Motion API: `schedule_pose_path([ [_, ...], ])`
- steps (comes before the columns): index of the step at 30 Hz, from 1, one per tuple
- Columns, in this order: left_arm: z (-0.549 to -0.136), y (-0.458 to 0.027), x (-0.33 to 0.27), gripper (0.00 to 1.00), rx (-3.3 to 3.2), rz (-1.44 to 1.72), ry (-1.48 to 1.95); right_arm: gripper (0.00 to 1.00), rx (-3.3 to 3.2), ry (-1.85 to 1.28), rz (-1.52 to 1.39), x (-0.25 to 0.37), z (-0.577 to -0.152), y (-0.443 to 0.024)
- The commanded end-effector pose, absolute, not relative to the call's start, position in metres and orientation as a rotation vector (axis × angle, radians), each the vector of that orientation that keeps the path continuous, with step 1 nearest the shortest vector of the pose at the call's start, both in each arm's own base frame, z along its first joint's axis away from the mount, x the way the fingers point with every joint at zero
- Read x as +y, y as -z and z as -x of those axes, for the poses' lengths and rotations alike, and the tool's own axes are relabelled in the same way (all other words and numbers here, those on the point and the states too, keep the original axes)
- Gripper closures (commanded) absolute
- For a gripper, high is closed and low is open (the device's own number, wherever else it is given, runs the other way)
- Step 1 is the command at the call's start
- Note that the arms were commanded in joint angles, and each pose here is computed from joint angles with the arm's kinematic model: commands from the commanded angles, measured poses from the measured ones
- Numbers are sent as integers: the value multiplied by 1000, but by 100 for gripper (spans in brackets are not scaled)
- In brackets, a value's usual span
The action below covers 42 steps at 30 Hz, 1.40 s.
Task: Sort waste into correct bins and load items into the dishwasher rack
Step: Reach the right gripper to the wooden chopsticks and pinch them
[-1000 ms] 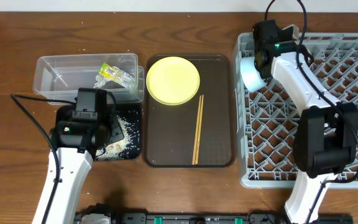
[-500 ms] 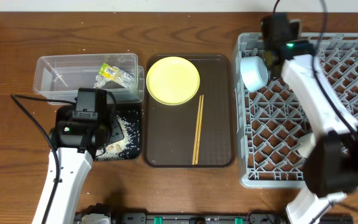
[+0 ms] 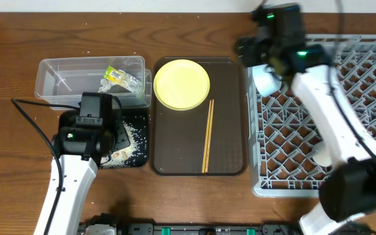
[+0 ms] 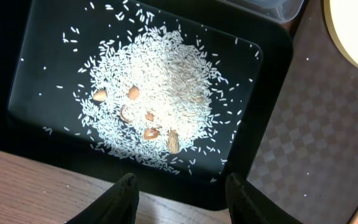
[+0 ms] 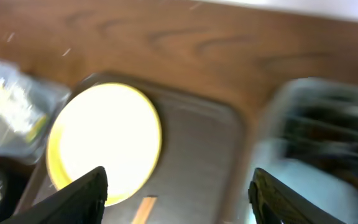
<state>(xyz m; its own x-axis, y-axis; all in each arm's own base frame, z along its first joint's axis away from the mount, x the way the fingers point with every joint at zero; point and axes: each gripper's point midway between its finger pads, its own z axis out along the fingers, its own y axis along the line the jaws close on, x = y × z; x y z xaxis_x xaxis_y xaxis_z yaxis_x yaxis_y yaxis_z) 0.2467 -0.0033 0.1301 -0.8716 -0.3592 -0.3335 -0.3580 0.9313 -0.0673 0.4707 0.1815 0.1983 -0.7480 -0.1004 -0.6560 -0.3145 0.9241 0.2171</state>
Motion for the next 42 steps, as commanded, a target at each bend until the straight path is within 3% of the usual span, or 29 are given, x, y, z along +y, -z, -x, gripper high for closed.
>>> schedule_pose_path([
  [1,-248,-134,-2,51,2731,544,4,31,2471,-506,384,224,-461,-161],
  [9,-248,-133,-2,51,2731,544,4,35,2614,-329,343,243,-451,-95],
  [14,-248,-134,-2,51,2731,544,4,43,2822,-286,193,237,-408,-76],
  [16,-248,-134,-2,51,2731,544,4,42,2910,-252,136,233,-387,-69],
  [17,-248,-134,-2,46,2731,544,4,42,2948,-231,126,231,-378,-66],
  [28,-248,-134,-2,45,2731,544,4,41,3136,-100,121,230,-308,-19],
  [42,-248,-134,-2,44,2731,544,3,42,3175,-64,64,218,-283,20],
])
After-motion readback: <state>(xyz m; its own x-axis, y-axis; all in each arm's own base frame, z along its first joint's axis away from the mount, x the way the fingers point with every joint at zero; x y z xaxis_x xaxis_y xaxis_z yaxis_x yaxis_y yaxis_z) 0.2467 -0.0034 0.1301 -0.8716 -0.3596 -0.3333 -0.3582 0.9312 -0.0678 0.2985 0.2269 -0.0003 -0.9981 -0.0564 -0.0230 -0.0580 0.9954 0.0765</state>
